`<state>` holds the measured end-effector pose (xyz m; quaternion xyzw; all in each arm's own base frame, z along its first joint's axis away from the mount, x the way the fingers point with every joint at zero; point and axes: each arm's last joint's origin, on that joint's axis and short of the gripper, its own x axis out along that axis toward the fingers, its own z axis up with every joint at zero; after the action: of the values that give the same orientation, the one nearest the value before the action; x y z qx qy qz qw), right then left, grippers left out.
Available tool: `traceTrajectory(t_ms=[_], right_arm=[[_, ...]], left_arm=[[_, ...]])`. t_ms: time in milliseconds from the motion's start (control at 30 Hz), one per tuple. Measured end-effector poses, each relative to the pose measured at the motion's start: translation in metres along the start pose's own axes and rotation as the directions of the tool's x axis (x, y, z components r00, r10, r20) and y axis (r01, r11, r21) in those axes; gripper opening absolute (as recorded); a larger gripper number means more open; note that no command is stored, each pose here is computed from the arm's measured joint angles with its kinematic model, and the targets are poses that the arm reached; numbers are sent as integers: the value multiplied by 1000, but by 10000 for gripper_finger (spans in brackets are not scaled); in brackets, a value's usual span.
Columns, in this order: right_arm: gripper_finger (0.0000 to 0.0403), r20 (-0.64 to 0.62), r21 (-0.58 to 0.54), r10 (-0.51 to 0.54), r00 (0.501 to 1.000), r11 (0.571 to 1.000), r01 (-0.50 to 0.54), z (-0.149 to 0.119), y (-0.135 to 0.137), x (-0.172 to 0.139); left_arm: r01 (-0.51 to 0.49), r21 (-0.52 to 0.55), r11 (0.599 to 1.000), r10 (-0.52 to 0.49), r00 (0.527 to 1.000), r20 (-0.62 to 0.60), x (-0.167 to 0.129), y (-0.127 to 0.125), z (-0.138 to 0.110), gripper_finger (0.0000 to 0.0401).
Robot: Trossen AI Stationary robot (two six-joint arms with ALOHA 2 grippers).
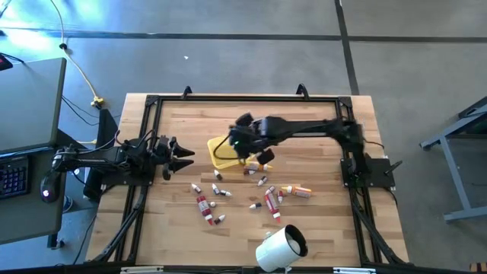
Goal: Pick & Place food coloring
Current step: Put the large green food coloring bottle into the yellow container
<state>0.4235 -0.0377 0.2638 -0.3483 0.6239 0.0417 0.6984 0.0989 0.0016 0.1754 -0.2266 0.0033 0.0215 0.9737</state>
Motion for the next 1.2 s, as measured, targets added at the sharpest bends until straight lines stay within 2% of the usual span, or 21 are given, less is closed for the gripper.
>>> traceTrajectory(t_ms=[233,433,800,1100,1200], right_arm=[[125,-203,-150,30,979,987,-61,11,8,44],[125,-336,-306,-96,937,952,-12,10,8,60],[129,-348,-433,-130,928,901,-36,3,-6,68],[166,-318,-432,-126,940,902,-25,5,-8,70],[173,-338,-434,-165,926,901,2,6,-7,69]], left_arm=[[0,0,1000,0,1000,0,0,0,0,202],[0,11,1000,0,1000,0,0,0,0,202],[-1,15,1000,1,1000,-3,0,0,0,202],[-3,15,1000,3,1000,-6,0,0,-1,202],[-3,15,1000,3,1000,-6,0,0,-1,202]])
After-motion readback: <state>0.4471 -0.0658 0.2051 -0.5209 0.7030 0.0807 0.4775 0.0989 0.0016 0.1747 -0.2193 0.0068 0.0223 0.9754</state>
